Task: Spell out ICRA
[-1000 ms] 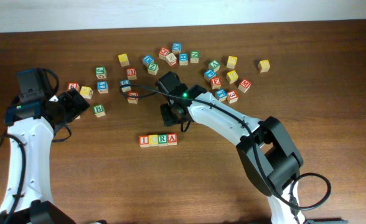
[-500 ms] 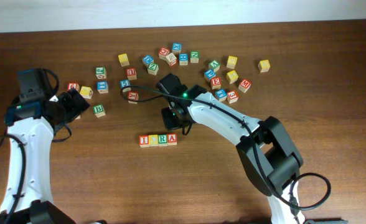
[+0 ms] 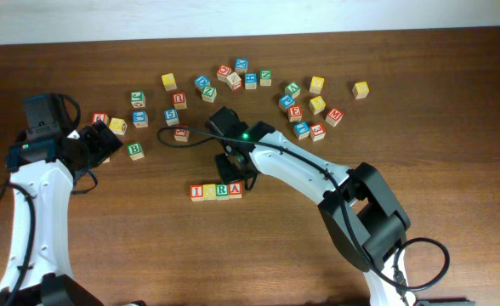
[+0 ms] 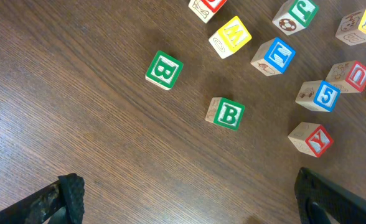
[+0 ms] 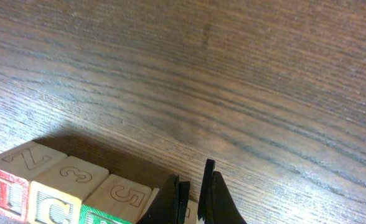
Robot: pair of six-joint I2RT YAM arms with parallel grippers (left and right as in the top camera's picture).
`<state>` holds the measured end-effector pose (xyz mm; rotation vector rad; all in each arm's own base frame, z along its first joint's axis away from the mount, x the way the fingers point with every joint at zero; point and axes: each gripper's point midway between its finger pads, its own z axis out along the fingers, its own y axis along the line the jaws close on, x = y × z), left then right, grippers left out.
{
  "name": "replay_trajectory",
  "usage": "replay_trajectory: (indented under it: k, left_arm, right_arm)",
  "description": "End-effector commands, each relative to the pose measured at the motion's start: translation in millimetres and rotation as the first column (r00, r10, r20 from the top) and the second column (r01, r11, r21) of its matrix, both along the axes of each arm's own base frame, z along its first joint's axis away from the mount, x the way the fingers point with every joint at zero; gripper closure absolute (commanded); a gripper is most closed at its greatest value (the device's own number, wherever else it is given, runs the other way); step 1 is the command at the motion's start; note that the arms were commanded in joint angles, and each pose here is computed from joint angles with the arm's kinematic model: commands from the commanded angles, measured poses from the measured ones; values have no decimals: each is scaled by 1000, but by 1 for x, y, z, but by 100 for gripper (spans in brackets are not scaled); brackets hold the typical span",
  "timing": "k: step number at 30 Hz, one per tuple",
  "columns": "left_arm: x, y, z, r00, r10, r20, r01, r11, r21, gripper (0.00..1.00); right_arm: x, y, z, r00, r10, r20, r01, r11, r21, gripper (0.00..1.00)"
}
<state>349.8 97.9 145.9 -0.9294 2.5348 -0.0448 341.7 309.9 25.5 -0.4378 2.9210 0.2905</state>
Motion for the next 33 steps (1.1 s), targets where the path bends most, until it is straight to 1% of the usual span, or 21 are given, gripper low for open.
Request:
replay_trajectory:
  k: [1, 27, 33]
  left_arm:
    - [0, 1, 0, 1000, 5, 2, -5, 1000, -7, 1]
    - [0, 1, 0, 1000, 5, 2, -5, 1000, -7, 1]
    - [0, 1, 0, 1000, 5, 2, -5, 1000, -7, 1]
  right_arm:
    - [-11, 2, -6, 999, 16, -41, -16, 1000, 1, 96]
    - [-17, -2, -7, 998, 17, -64, -18, 1000, -17, 96]
    - [-19, 2, -7, 997, 23, -80, -23, 1000, 3, 96]
